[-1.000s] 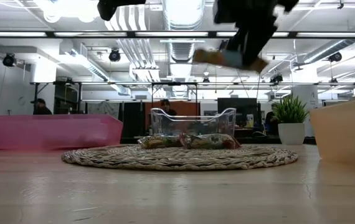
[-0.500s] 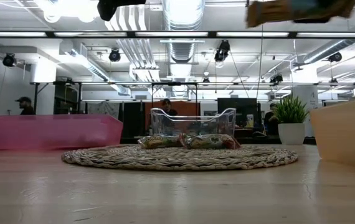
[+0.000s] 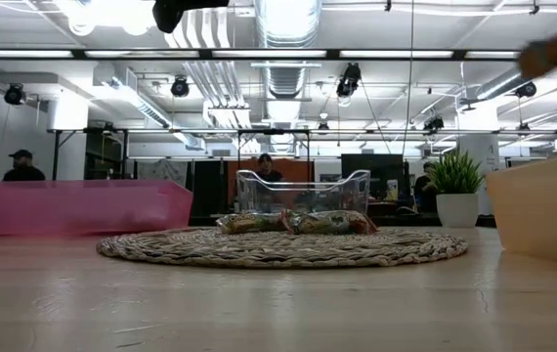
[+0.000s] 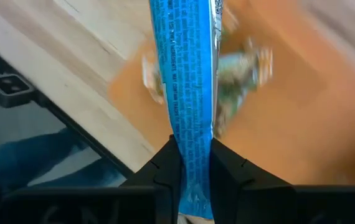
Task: Pick and place Granola Bars by type
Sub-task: Put the yellow granola bar into the orange bin
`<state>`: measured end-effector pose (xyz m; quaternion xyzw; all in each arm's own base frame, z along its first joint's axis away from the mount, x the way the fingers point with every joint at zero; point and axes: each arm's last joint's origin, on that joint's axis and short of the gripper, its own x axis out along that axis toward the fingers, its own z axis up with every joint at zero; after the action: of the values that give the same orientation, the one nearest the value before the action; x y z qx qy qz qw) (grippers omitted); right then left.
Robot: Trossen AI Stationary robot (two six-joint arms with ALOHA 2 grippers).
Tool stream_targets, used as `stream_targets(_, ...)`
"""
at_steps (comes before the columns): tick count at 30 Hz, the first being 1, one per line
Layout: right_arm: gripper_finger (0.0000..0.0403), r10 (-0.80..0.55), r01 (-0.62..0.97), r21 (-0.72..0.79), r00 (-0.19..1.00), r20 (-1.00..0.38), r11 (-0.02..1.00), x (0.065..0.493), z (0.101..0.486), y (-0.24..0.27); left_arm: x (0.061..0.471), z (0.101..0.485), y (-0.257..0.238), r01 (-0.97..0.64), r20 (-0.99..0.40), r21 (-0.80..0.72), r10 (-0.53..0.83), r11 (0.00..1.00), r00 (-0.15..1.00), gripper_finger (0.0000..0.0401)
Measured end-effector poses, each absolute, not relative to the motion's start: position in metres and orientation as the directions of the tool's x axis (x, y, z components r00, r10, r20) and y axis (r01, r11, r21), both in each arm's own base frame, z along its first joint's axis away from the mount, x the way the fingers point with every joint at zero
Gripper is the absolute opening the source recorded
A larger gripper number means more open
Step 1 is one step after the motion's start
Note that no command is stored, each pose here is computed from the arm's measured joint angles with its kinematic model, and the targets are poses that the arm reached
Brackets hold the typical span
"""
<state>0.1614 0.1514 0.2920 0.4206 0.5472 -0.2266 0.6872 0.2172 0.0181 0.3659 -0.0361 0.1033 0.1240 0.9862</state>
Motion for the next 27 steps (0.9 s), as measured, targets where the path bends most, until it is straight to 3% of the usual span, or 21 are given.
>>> stream_targets(12, 0.0045, 0.102, 0.930, 0.233, 0.212, -0.972, 0.285, 0.139, 0.249, 0.179, 0.218, 0.368, 0.018, -0.253, -0.193, -0.061, 0.237, 0.966, 0.952, 0.0000)
stream_targets(27, 0.0052, 0.123, 0.934, 0.184, 0.153, -0.981, 0.307, 0.150, 0.237, 0.196, 0.218, 0.369, 0.018, -0.255, -0.187, -0.072, 0.238, 0.964, 0.953, 0.0000)
